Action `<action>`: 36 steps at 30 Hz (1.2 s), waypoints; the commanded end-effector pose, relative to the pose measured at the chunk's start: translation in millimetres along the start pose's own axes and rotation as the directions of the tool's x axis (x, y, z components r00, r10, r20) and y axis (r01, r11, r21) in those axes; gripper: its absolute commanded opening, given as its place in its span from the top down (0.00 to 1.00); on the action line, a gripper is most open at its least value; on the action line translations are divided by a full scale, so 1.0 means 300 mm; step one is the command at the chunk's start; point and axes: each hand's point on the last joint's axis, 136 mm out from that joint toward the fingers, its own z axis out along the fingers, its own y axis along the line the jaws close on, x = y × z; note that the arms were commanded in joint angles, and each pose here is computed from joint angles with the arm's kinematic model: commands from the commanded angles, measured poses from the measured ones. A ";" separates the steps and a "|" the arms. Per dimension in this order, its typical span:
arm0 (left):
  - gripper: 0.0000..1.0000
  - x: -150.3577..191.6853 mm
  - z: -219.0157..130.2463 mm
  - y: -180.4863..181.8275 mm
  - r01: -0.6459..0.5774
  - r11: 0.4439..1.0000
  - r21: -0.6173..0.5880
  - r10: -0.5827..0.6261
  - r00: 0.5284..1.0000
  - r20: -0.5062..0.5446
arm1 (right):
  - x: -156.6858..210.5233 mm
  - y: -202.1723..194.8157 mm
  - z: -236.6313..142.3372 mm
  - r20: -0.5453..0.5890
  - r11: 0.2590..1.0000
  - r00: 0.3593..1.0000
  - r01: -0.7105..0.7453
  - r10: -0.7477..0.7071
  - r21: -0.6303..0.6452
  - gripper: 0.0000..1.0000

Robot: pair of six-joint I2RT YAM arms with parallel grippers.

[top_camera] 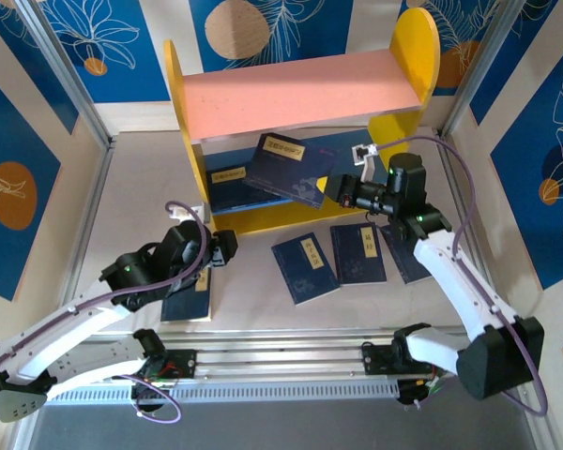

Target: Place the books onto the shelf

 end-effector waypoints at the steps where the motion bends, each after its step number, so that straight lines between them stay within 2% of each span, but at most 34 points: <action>1: 0.45 -0.042 -0.056 0.036 -0.079 0.996 -0.051 0.081 0.996 0.036 | 0.024 0.031 0.017 -0.105 0.993 0.991 0.078 -0.087 -0.088 0.96; 4: 0.39 -0.083 -0.065 0.037 -0.126 0.990 -0.070 0.132 0.988 0.083 | 0.016 0.005 0.060 -0.132 0.990 0.986 0.088 -0.102 -0.109 0.96; 11: 0.38 -0.140 -0.093 0.035 -0.139 0.987 -0.083 0.150 0.978 0.148 | -0.004 -0.068 0.166 -0.189 0.986 0.977 0.076 -0.103 -0.146 0.96; 23: 0.34 -0.128 -0.096 0.065 -0.111 0.989 -0.096 0.126 0.979 0.162 | -0.010 -0.116 0.314 -0.281 0.981 0.950 0.087 -0.133 -0.172 0.95; 36: 0.33 -0.124 -0.103 0.073 -0.104 0.991 -0.089 0.118 0.979 0.168 | 0.002 -0.109 0.391 -0.347 0.974 0.922 0.106 -0.172 -0.202 0.95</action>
